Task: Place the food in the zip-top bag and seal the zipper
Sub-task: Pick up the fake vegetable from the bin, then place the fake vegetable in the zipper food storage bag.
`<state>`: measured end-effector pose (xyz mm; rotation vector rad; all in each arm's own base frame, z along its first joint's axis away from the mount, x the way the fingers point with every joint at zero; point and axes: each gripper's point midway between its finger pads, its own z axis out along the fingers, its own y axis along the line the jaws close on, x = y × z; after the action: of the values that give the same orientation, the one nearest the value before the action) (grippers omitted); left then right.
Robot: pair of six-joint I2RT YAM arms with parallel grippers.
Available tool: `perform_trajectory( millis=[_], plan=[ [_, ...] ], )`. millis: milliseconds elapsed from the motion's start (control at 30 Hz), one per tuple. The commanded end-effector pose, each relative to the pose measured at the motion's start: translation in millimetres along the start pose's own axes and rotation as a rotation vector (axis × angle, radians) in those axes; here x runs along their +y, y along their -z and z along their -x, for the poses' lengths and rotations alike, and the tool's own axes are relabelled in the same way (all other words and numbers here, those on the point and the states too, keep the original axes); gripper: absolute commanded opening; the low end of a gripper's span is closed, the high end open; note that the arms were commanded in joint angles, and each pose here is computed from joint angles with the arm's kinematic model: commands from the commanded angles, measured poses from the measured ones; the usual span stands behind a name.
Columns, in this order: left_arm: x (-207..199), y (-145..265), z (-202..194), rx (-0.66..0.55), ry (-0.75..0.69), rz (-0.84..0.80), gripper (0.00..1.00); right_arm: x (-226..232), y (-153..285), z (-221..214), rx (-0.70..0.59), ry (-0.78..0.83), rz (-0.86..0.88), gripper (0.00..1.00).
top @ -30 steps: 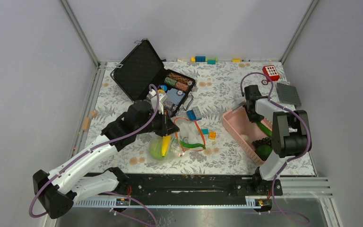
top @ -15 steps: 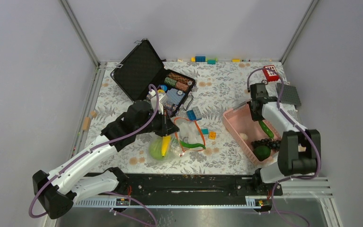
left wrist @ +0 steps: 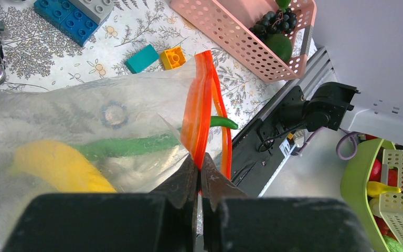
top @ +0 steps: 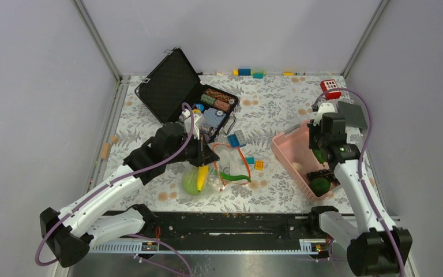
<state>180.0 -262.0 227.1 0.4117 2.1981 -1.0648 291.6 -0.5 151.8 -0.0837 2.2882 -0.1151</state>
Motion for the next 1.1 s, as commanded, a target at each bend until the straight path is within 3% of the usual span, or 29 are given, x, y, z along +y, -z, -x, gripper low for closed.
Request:
perform_trajectory(
  millis=[0,267,600,800,1067],
  plan=[
    [-11,0,15,-0.052,-0.019,-0.052,0.0,31,26,40,-0.195,-0.032,0.184,0.0],
    [-13,0,17,-0.059,-0.017,-0.058,0.0,105,100,78,-0.413,-0.041,0.571,0.0],
    [-14,0,18,-0.063,-0.013,-0.06,0.0,247,206,80,-0.634,0.199,1.17,0.0],
    [-11,-1,19,-0.085,0.006,-0.045,0.0,284,233,74,-0.713,0.268,1.324,0.0],
    [-19,7,20,-0.093,0.003,-0.077,0.0,303,211,57,-0.69,0.246,1.319,0.0]
  ],
)
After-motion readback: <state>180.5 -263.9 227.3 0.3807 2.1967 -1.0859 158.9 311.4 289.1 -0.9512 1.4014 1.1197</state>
